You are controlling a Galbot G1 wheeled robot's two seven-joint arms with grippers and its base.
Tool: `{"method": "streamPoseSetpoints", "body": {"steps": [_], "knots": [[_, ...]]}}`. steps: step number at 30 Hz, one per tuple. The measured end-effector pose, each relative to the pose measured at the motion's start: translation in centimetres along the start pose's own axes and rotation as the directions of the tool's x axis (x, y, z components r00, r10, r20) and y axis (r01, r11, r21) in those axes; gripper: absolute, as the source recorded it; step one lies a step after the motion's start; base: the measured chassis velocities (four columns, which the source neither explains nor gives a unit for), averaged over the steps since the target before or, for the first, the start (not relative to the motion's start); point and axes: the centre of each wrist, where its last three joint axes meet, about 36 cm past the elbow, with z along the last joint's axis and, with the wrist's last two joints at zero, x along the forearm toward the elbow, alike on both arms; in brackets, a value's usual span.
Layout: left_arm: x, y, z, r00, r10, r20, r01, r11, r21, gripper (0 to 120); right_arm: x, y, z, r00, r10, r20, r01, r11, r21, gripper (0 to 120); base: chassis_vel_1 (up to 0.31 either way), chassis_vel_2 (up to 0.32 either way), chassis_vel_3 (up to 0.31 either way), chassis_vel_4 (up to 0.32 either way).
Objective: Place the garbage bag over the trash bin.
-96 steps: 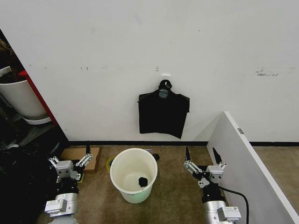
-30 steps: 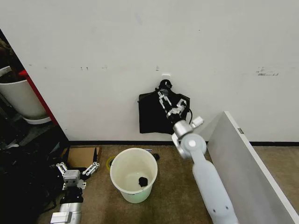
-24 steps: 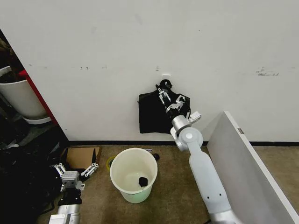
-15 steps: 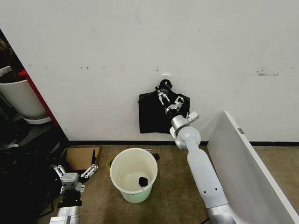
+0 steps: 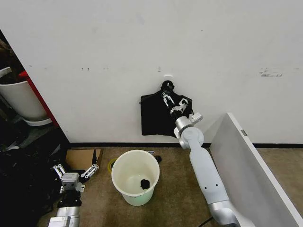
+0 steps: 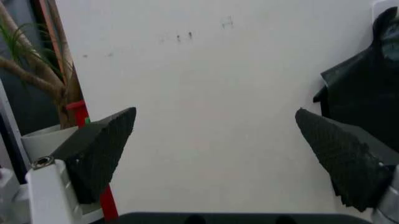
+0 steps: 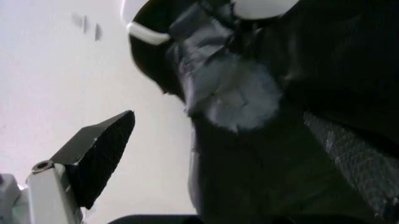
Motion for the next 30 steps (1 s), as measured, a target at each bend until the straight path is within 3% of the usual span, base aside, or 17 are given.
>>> {"method": "streamPoseSetpoints", "body": {"steps": [13, 25, 27, 30], "knots": [[0.2, -0.2, -0.6, 1.000, -0.009, 0.002, 0.009, 1.000, 0.009, 100, -0.8, 0.7, -0.1, 0.998, -0.055, 0.026, 0.056, 0.998, -0.024, 100, 0.000, 0.000, 0.000, 0.000], [0.3, -0.5, -0.6, 1.000, -0.013, 0.000, 0.013, 1.000, 0.017, 100, 0.4, 0.4, 0.5, 0.998, -0.058, 0.015, 0.058, 0.998, 0.002, 59, 0.000, 0.000, 0.000, 0.000], [0.3, -0.5, -0.6, 1.000, -0.013, -0.001, 0.013, 1.000, 0.017, 100, 0.9, 0.0, 0.7, 0.999, -0.053, 0.013, 0.053, 0.999, 0.007, 61, 0.000, 0.000, 0.000, 0.000], [0.3, -0.6, -0.4, 1.000, -0.014, -0.006, 0.014, 1.000, 0.020, 100, 2.1, -1.0, 1.4, 0.999, -0.038, 0.009, 0.038, 0.999, 0.006, 77, 0.000, 0.000, 0.000, 0.000]]}}
